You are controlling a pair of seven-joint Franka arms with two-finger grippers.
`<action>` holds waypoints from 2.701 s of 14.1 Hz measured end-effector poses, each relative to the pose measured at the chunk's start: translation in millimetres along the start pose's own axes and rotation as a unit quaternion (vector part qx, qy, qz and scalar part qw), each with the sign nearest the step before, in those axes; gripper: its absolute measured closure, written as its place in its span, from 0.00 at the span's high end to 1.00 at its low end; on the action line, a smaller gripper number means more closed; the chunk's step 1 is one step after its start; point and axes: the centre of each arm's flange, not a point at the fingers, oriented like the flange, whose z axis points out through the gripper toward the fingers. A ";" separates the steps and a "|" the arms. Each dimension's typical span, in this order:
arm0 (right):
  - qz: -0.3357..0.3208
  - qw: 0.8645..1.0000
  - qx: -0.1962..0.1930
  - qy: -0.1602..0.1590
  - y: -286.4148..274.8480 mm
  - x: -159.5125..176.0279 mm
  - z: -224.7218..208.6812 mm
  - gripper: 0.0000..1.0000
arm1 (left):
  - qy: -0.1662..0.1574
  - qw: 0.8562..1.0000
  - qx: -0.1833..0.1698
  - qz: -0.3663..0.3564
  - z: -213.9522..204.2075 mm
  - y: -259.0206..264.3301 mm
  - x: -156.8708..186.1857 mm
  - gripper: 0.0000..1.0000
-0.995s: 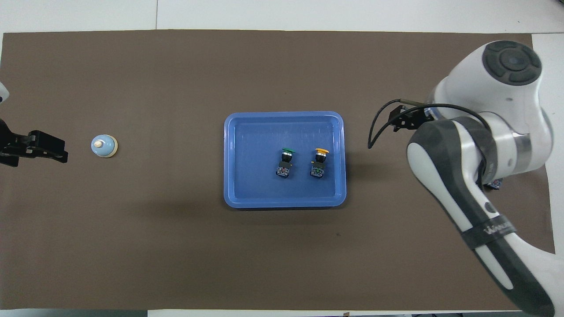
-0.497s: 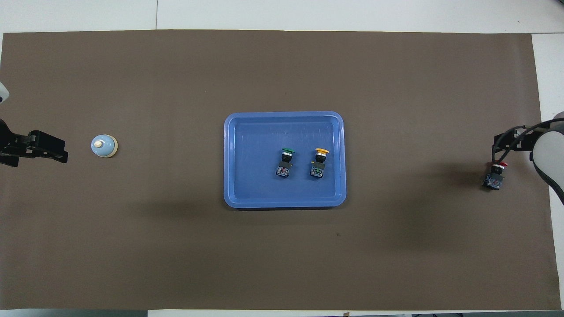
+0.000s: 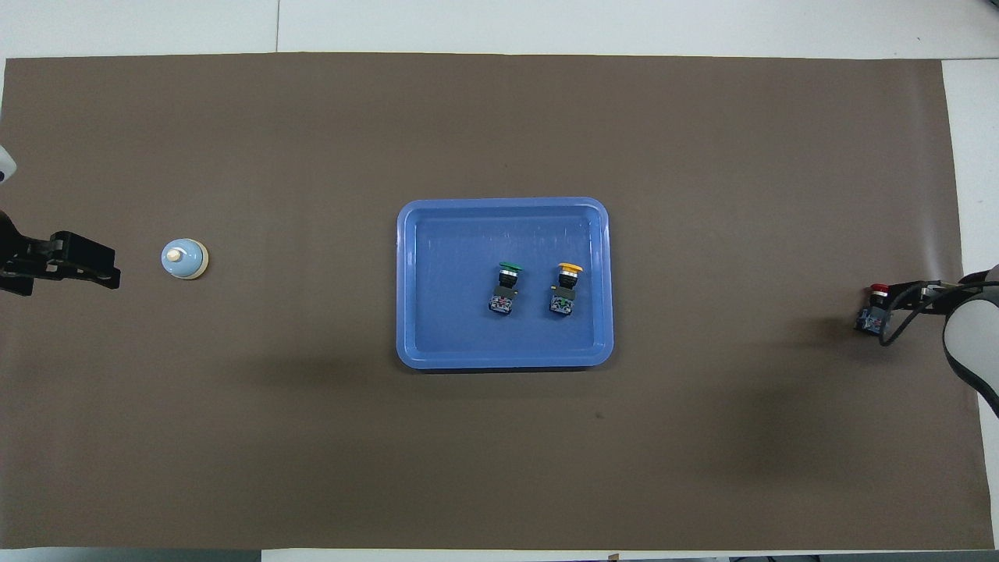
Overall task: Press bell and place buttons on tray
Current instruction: 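Move the right gripper to the red-top button and grasp it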
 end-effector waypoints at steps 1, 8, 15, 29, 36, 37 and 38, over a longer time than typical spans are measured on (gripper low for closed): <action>0.003 1.000 0.000 0.006 -0.9 1.1 -1.7 1.00 | 0.000 1.000 0.000 0.000 0.0 0.0 0.0 1.00; 0.044 0.998 0.000 0.038 6.1 -2.0 9.4 1.00 | 0.000 1.000 0.000 0.000 0.0 0.0 0.0 1.00; 0.056 0.996 0.006 0.069 -11.9 -15.0 35.3 1.00 | 0.000 1.000 0.000 0.000 0.0 0.0 0.0 1.00; 0.061 0.996 0.020 0.069 -26.4 -15.1 61.9 0.71 | 0.000 1.000 0.000 0.000 0.0 0.0 0.0 1.00; 0.047 0.998 0.021 0.036 -36.8 -9.3 51.8 0.40 | 0.000 1.000 0.000 0.000 0.0 0.0 0.0 1.00; 0.042 0.998 0.027 0.029 -49.8 -1.1 38.5 0.40 | 0.000 1.000 0.000 0.000 0.0 0.0 0.0 1.00; 0.036 0.998 0.037 0.022 -69.4 8.5 20.1 0.40 | 0.000 1.000 0.000 0.000 0.0 0.0 0.0 1.00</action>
